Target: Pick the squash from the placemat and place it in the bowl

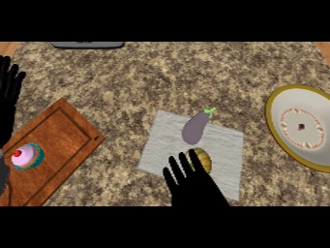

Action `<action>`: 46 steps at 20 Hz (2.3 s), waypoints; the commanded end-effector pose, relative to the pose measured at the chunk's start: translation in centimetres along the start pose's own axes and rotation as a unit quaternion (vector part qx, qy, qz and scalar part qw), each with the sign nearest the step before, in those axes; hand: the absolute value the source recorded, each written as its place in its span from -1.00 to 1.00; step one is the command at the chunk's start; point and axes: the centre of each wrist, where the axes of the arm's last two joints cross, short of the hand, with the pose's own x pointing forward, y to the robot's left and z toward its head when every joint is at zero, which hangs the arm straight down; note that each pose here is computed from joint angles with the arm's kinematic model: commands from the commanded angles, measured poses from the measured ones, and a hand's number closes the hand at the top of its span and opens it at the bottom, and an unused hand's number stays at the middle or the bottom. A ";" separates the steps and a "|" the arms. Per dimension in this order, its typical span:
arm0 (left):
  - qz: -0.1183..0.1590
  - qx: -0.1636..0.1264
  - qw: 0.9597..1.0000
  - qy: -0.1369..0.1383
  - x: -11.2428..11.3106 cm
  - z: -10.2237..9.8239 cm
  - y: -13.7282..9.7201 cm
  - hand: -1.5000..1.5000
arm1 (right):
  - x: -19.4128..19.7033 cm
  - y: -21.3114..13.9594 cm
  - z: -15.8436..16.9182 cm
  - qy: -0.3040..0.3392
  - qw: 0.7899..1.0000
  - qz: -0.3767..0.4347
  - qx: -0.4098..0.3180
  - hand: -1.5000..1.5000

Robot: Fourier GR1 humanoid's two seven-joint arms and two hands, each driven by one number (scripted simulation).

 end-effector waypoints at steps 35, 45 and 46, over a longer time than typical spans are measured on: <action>-0.006 0.004 1.000 -0.001 -0.4 -0.5 -0.8 0.00 | -3.8 7.3 -7.8 0.033 0.999 0.006 0.032 -1.00; 0.000 -0.001 1.000 -0.003 1.6 -0.9 -0.3 0.00 | -4.7 6.7 -9.4 -0.025 0.999 0.022 -0.039 1.00; 0.004 0.000 1.000 -0.002 -2.0 -1.8 1.5 0.00 | -3.9 7.6 -10.3 -0.024 0.998 0.033 -0.044 1.00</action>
